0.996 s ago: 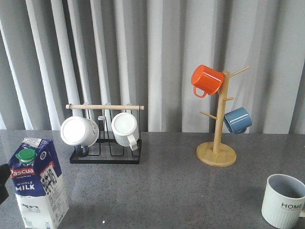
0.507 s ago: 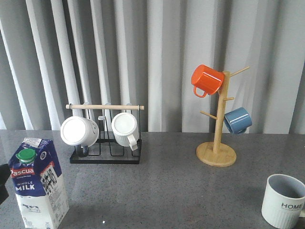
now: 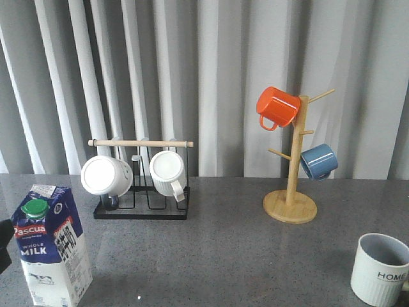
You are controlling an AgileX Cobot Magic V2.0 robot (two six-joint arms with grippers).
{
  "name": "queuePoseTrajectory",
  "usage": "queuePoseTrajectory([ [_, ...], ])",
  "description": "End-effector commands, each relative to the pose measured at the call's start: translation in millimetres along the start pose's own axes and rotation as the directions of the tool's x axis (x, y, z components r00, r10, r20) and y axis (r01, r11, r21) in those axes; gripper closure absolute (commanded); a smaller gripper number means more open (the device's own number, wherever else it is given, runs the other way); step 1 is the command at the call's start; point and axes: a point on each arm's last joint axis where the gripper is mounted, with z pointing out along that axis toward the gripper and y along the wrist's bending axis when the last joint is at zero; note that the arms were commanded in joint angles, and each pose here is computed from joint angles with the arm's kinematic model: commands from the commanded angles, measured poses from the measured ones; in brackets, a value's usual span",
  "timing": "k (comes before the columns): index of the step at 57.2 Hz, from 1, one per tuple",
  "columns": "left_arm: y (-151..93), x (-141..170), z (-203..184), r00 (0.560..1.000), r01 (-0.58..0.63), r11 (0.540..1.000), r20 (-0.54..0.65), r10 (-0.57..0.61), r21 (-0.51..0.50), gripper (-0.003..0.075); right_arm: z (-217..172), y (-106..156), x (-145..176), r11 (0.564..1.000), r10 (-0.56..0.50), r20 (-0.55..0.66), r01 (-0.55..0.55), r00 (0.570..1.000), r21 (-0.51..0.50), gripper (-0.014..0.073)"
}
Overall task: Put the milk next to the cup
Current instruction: 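Close the right gripper on the white mug's handle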
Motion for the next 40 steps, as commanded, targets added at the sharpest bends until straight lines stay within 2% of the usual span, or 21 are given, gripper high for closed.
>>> queuePoseTrajectory([
  [1, -5, -20, -2, 0.993, -0.001, 1.0, 0.118, -0.001, 0.016, 0.0231, 3, -5, -23, 1.0, -0.004, 0.138, 0.002, 0.99, 0.01, 0.0123],
  [11, -5, -20, -2, 0.993, -0.001, 1.0, 0.118, -0.001, 0.016, 0.0231, 10, -6, -26, 0.999, 0.032, 0.15, -0.033, 0.988, -0.001, 0.0139],
  [19, -5, -20, -2, 0.993, -0.001, 1.0, 0.118, -0.001, 0.016, 0.0231, 16, -5, -27, 0.999, 0.033, 0.152, -0.028, 0.988, -0.037, 0.0197],
  [26, -5, -20, -2, 0.993, -0.001, 1.0, 0.118, -0.001, 0.016, 0.0231, 20, -2, -24, 0.998, 0.015, 0.14, -0.006, 0.99, -0.069, 0.0305],
  [37, -5, -20, -2, 0.993, -0.001, 1.0, 0.118, -0.001, 0.016, 0.0231, 22, -1, -21, 0.997, 0.034, 0.142, -0.023, 0.989, -0.077, 0.0573],
  [40, -5, -20, -2, 0.993, -0.001, 1.0, 0.118, -0.001, 0.016, 0.0231, 21, -1, -22, 0.996, 0.031, 0.152, -0.019, 0.988, -0.083, 0.0611],
])
